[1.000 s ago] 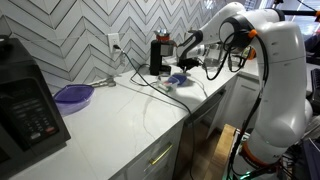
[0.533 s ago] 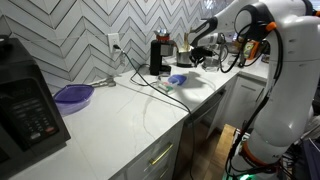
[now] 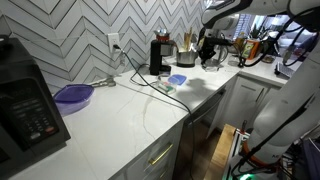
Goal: Place the clear scoop in the lunchbox
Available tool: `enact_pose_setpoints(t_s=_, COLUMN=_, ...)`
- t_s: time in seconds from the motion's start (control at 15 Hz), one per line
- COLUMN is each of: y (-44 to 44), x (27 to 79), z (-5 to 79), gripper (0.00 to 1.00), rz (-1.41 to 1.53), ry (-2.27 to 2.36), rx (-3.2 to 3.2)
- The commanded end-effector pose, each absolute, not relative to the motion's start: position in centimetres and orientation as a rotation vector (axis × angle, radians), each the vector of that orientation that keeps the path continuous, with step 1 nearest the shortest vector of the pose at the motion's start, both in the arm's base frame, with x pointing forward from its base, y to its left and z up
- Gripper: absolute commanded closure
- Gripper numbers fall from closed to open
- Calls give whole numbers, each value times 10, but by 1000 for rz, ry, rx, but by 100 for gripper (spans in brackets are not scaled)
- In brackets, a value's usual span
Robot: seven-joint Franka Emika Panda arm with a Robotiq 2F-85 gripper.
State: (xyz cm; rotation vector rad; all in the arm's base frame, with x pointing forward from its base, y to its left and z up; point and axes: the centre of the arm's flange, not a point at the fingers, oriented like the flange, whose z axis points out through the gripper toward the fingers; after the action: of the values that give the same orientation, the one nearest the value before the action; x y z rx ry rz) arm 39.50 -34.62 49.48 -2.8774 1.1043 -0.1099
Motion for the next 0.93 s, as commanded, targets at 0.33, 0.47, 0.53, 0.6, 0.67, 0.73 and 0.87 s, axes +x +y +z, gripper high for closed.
enact_pose_setpoints(t_s=0.33, y=-274, x=399, z=527, gripper=93, rz=-23, ry=756, rx=-2928)
enact_pose_setpoints(t_s=0.47, y=-278, x=398, z=524, gripper=93, rz=-17, ry=768, rx=-2925)
enact_pose_setpoints(t_s=0.53, y=-279, x=398, z=523, gripper=98, rz=-15, ry=772, rx=-2923)
enact_pose_setpoints(t_s=0.6, y=-279, x=406, z=515, gripper=98, rz=63, ry=785, rx=-2952)
enact_pose_setpoints(t_s=0.67, y=-264, x=418, z=510, gripper=98, rz=106, ry=677, rx=-3000)
enact_pose_setpoints(t_s=0.73, y=-250, x=430, z=506, gripper=98, rz=149, ry=615, rx=-3041)
enact_pose_setpoints(t_s=0.87, y=-211, x=456, z=499, gripper=98, rz=204, ry=502, rx=-3122)
